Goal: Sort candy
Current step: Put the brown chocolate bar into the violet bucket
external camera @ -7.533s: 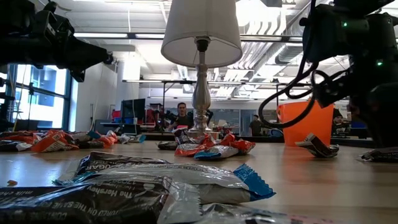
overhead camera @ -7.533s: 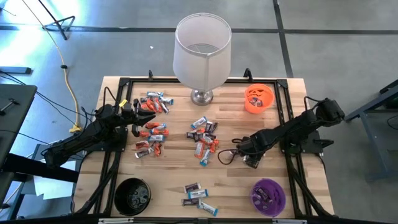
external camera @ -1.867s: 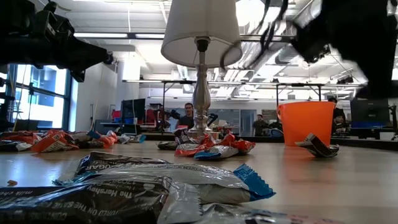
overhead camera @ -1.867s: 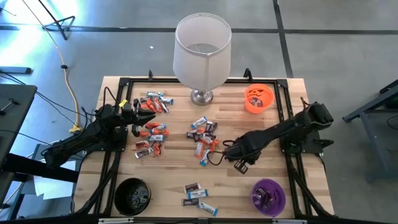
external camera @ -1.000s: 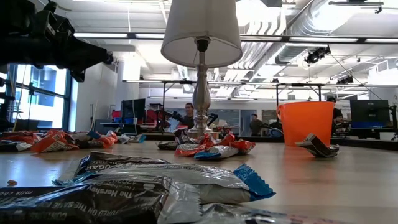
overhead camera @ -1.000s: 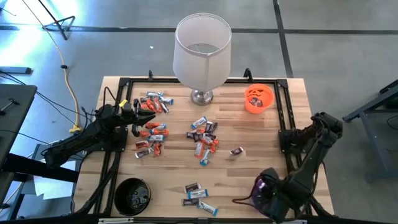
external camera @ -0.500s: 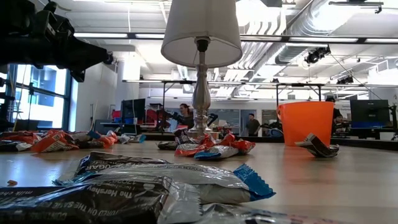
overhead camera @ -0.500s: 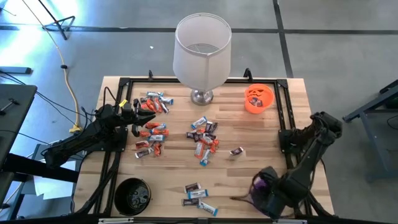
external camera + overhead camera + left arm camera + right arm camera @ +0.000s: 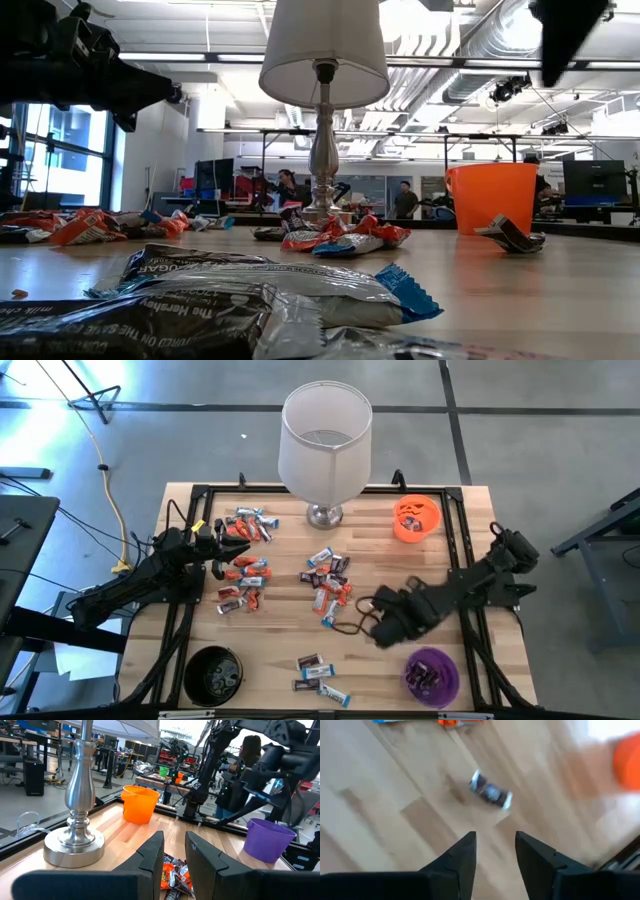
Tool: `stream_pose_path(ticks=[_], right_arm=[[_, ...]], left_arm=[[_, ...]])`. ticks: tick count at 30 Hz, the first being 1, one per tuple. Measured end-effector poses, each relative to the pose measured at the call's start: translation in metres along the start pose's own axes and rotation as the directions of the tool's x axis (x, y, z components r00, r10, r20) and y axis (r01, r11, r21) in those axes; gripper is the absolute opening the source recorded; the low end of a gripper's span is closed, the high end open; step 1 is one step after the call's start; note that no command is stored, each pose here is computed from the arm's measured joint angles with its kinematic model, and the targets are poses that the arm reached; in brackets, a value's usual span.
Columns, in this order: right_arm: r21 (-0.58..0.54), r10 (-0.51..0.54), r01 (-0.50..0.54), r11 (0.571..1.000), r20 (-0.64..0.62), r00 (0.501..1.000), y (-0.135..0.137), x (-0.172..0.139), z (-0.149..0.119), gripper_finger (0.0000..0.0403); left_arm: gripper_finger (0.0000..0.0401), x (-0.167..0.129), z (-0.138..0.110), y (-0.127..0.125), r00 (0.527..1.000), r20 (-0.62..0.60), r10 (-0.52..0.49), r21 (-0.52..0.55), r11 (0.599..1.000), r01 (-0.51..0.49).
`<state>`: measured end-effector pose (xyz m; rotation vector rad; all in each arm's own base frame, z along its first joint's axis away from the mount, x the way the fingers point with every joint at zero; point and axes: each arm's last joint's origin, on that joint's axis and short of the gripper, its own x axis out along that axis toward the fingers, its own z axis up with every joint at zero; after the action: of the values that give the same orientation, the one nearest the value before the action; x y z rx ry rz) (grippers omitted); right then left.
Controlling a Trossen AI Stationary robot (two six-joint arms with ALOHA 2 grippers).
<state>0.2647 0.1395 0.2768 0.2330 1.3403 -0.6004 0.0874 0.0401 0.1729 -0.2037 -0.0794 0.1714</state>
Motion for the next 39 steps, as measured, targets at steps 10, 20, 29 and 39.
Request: stream_pose_path(ticks=[10,20,29,39], right_arm=[[-0.208,-0.015,-0.006,0.978,-0.102,0.995,-0.034,0.023,0.043,0.0107],[-0.270,0.127,-0.185,0.945,-0.216,0.968,-0.036,0.094,0.032,0.0088],[-0.380,0.102,-0.199,0.903,-0.258,0.961,-0.045,0.131,0.012,0.0087],[-0.461,0.177,-0.244,0.853,-0.184,0.967,-0.039,0.140,0.014,0.0087]], left_arm=[[0.0064,0.000,0.000,0.000,1.000,0.000,0.000,0.000,1.000,0.000],[0.0064,0.000,0.000,0.000,1.000,0.000,0.000,0.000,1.000,0.000],[0.0065,0.000,0.000,0.000,1.000,0.000,0.000,0.000,1.000,0.000],[0.0065,0.000,0.000,0.000,1.000,0.000,0.000,0.000,1.000,0.000]])
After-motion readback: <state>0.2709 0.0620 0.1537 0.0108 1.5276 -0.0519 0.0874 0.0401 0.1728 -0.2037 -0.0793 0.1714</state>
